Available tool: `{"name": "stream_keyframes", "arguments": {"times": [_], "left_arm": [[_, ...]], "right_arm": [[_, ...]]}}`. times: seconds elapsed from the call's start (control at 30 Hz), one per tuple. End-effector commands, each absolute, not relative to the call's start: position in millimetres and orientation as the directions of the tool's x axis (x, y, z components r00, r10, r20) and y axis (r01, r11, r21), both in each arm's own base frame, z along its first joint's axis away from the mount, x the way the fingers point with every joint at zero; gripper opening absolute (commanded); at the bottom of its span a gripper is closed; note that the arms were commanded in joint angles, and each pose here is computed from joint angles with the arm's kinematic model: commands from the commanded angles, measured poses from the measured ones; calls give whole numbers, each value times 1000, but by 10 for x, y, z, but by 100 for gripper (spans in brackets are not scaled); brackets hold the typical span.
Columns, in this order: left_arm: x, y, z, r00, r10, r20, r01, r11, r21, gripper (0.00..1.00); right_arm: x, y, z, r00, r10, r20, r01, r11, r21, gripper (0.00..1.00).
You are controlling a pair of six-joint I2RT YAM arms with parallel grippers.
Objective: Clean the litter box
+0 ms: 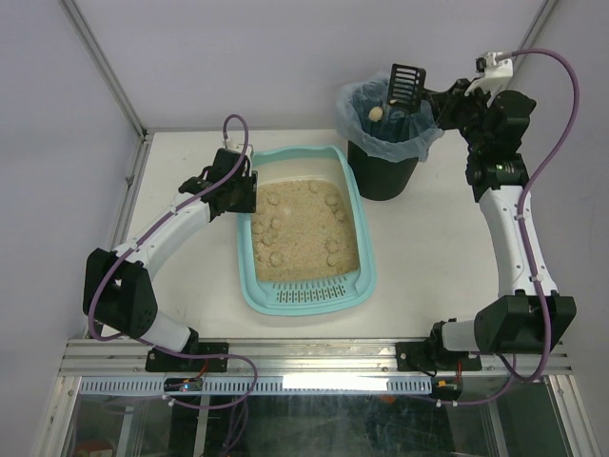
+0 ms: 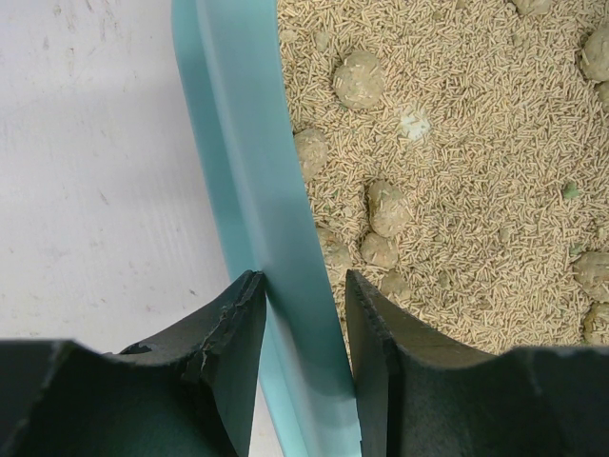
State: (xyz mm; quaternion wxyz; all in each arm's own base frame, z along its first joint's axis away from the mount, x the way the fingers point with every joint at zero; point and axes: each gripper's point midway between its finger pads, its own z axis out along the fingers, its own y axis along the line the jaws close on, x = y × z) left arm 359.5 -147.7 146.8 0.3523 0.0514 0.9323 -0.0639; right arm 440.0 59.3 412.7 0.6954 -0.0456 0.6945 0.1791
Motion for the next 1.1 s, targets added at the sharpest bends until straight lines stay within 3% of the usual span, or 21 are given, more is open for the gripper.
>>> {"name": "stream_keyframes", "arguments": {"times": [0.0, 0.23, 0.5, 0.67, 0.9, 1.07], "left_arm": [[3636, -1539, 1559, -724, 54, -688, 178, 978, -111, 38], [3635, -1540, 1559, -724, 53, -688, 177, 978, -111, 38], [3635, -1530, 1563, -722, 54, -689, 175, 979, -107, 38], [3636, -1542, 1567, -722, 53, -690, 179, 977, -112, 38], [3636, -1544, 1552, -726, 53, -686, 178, 978, -113, 38], [3636, -1538, 1547, -726, 54, -686, 177, 978, -109, 38]], "right_arm": [[4413, 482, 4391, 69, -9, -998, -296, 955, -29, 0], [4278, 342, 4720, 143, 31, -989, -207, 978, 1, 0], [3828, 655, 5046, 122, 273, -954, -330, 918, 220, 0], [3548, 1069, 4869, -38, 386, -922, -439, 822, 363, 0], [3176, 1974, 4123, -330, 245, -912, -458, 803, 382, 0], [3088, 2184, 3471, -507, 136, -851, -336, 878, 341, 0]]}}
